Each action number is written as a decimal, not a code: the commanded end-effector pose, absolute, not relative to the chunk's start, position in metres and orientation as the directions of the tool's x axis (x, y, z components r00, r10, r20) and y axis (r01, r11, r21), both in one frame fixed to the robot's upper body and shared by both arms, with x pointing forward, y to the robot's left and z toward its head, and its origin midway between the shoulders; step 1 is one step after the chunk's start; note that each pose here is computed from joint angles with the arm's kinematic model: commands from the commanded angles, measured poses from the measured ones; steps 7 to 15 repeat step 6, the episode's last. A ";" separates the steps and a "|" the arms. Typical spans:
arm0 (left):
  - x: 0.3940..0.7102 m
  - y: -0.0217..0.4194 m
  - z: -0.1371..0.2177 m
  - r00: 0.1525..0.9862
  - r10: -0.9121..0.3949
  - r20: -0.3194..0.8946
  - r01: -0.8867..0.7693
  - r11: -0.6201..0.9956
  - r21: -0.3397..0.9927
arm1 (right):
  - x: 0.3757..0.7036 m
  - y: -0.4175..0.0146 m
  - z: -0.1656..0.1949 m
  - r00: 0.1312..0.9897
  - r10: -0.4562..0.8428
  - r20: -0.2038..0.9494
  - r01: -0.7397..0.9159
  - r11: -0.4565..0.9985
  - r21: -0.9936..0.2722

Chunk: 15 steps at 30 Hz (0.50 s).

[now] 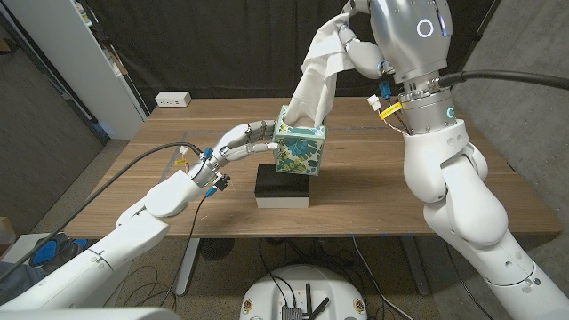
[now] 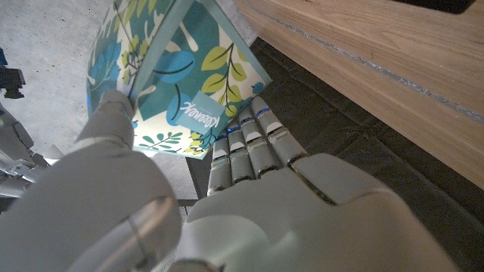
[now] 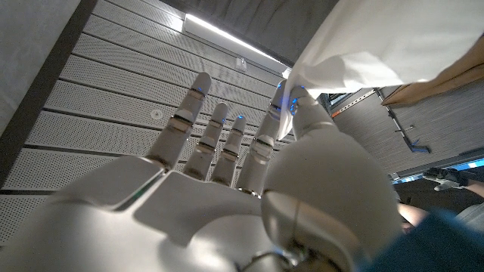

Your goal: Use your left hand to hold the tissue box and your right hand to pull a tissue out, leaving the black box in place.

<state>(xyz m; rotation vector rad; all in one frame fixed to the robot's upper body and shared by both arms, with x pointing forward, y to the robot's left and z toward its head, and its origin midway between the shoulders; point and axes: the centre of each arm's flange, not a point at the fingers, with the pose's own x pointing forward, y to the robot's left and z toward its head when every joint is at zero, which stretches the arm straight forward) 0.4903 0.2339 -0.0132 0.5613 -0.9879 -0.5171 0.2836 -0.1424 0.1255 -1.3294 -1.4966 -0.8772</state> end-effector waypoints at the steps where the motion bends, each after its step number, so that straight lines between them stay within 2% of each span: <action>1: 0.491 0.244 -0.013 0.469 -0.623 0.626 0.137 0.751 0.645 | 0.286 -0.140 0.126 -0.037 0.309 0.950 0.987 0.160 -0.013; 15: 0.493 0.245 -0.011 0.468 -0.621 0.628 0.140 0.754 0.641 | 0.290 -0.139 0.126 -0.033 0.306 0.951 0.985 0.173 -0.022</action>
